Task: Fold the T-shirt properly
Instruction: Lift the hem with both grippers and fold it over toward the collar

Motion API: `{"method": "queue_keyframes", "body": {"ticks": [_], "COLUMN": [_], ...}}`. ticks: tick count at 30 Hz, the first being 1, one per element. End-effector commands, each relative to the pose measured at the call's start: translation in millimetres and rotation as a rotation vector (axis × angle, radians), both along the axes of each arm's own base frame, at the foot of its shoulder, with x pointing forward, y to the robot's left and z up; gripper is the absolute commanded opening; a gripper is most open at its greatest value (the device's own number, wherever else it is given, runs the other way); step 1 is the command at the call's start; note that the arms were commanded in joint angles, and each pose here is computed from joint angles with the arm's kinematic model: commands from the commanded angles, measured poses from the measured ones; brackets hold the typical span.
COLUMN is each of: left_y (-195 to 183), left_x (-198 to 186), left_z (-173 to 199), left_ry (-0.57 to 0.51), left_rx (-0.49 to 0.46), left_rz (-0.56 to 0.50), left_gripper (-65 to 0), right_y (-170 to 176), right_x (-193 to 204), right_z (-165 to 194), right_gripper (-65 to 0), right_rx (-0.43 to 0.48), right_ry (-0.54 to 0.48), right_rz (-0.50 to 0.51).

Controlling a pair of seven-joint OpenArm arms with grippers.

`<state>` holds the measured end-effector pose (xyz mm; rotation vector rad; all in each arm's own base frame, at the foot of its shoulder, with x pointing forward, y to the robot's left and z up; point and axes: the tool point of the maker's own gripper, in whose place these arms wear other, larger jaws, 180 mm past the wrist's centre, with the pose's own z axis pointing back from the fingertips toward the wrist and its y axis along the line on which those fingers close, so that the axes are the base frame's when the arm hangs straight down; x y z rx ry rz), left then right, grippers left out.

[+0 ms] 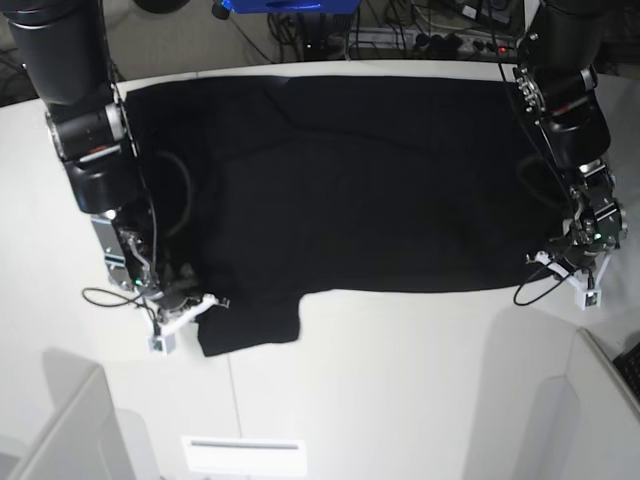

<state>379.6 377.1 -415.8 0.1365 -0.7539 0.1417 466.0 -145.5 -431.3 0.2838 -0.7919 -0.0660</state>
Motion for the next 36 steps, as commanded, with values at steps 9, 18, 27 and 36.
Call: {"method": "queue_keyframes", "body": {"ticks": [9, 18, 27, 36], "left_y": [-9, -15, -33, -26], "left_x": [1, -12, -36, -75], "left_z": [53, 81, 102, 112], "left_ry": [-0.130, -0.183, -0.165, -0.150], "left_rx": [-0.071, 0.018, 0.109, 0.183], "left_rz": [-0.017, -0.074, -0.160, -0.182], "left_gripper": [-65.0, -65.0, -65.0, -65.0], "right_y": [-9, -17, -18, -35], "right_x": [6, -20, -46, -78], "right_z": [46, 75, 83, 85], "right_gripper": [-65.0, -65.0, -65.0, -65.0], "right_rx": [0.058, 0.149, 0.162, 0.163], "right_ry": [-0.120, -0.121, -0.127, -0.104], "right_rz": [0.002, -0.021, -0.012, -0.039]}}
